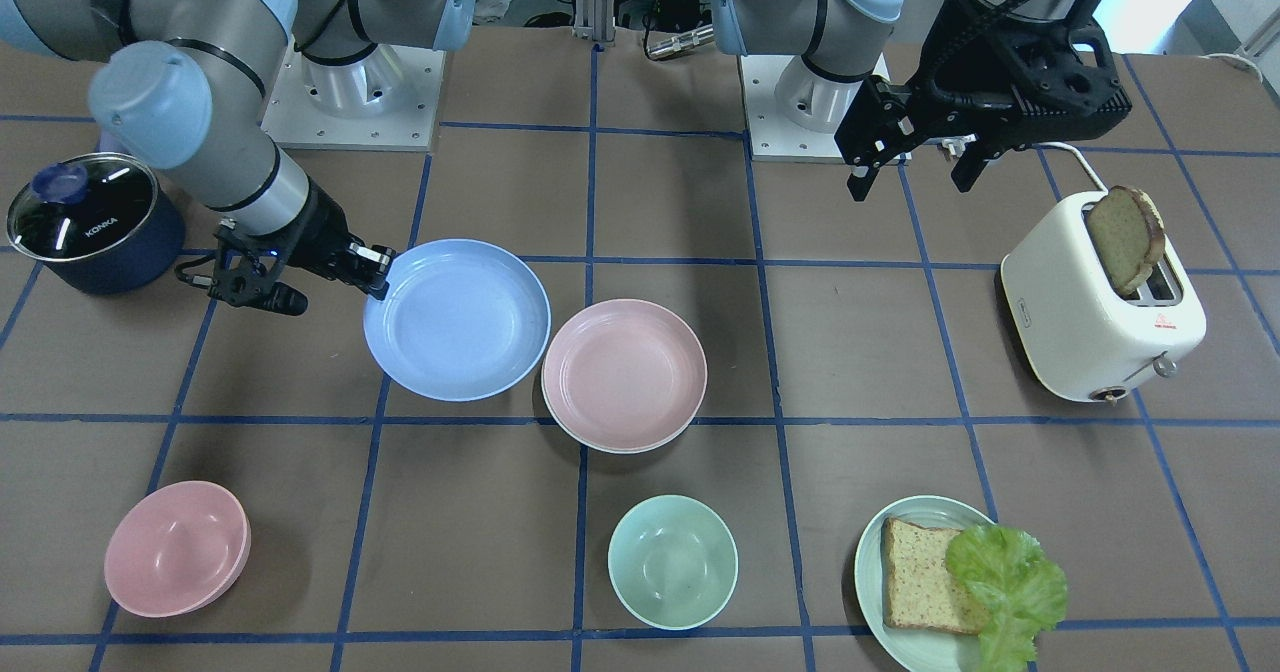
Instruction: Stack three plates with pink and blue
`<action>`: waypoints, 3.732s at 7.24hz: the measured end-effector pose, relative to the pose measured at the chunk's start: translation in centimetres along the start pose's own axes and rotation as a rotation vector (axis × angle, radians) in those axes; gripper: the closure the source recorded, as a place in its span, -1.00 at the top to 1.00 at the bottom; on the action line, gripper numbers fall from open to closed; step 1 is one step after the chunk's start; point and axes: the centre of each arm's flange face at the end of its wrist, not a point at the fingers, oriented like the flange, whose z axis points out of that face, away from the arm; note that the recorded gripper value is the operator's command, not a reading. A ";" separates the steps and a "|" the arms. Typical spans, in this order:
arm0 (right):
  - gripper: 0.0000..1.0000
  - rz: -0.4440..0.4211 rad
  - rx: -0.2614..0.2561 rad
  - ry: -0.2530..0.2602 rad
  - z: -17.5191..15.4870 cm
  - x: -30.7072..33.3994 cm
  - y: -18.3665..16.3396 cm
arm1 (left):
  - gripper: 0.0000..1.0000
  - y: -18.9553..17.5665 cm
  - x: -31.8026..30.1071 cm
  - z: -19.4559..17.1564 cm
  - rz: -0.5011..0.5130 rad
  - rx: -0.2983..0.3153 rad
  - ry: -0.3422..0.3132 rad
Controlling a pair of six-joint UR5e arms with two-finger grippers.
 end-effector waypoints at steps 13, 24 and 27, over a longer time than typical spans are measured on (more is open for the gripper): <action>-0.23 0.050 0.049 -0.009 8.8 -13.8 3.6 | 1.00 0.1 -0.1 0.0 -0.006 -0.007 0.000; 1.00 -0.294 0.244 0.201 -8.8 -5.1 -2.6 | 1.00 0.0 -0.1 0.1 -0.001 -0.009 0.002; 1.00 -0.286 0.221 0.158 -16.6 -6.3 0.3 | 1.00 -0.2 0.2 0.9 0.023 -0.046 -0.001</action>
